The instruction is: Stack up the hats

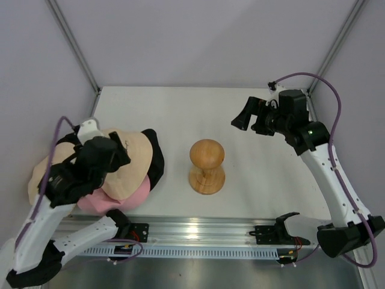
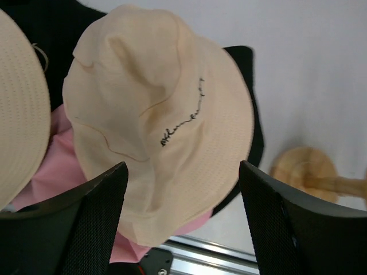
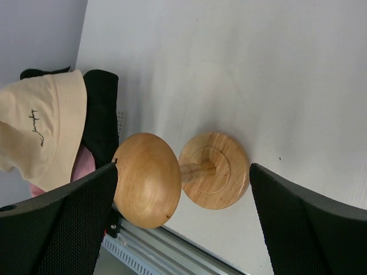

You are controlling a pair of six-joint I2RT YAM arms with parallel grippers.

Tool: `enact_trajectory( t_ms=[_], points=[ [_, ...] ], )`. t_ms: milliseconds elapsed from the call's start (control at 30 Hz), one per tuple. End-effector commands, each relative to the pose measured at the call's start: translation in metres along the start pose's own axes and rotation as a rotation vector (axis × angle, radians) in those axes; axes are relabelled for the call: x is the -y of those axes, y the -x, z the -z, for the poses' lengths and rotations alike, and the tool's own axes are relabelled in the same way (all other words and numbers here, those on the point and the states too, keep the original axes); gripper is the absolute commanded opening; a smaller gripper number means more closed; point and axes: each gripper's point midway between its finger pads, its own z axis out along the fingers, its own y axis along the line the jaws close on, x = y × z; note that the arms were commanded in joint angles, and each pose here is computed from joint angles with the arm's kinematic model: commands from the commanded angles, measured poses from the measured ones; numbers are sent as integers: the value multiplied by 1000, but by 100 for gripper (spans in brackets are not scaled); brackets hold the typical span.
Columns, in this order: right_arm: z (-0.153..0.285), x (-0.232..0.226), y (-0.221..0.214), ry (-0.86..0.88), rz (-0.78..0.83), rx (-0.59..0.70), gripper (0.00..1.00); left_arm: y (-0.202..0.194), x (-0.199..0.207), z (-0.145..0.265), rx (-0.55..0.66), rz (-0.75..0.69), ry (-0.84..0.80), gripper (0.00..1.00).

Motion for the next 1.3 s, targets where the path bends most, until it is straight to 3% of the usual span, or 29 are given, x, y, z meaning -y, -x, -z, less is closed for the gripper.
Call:
enact_trajectory(
  t_ms=[0,400,633,700,767,800,833,867,967,1133,1267],
  points=[
    [-10,-14,12,77,48,-3,99,-23,-27,-26,-115,-194,212,80],
    [-27,-25,6,164,27,-43,100,-14,-40,-48,-135,-235,305,75],
    [-26,-43,17,243,4,-16,100,-33,-57,-62,-145,-210,360,44],
    [-28,-53,17,296,-11,-22,100,-33,-54,-64,-129,-200,332,40],
    [-32,-60,18,322,-21,-21,100,-31,-52,-65,-102,-185,303,31],
    [-34,-63,17,326,-16,-24,100,-30,-52,-64,-95,-189,298,26],
    [-36,-65,16,328,-13,-29,100,-28,-53,-63,-86,-182,302,4],
    [-38,-65,16,320,-16,-27,100,-26,-54,-61,-73,-175,301,1],
    [-43,-69,11,324,-19,-36,100,-8,-48,-48,-23,-143,257,1],
    [-44,-72,7,323,-26,-36,100,55,-21,3,102,-130,80,1],
    [-42,-76,13,351,-80,-14,100,63,26,17,40,-161,-154,1]
  ],
)
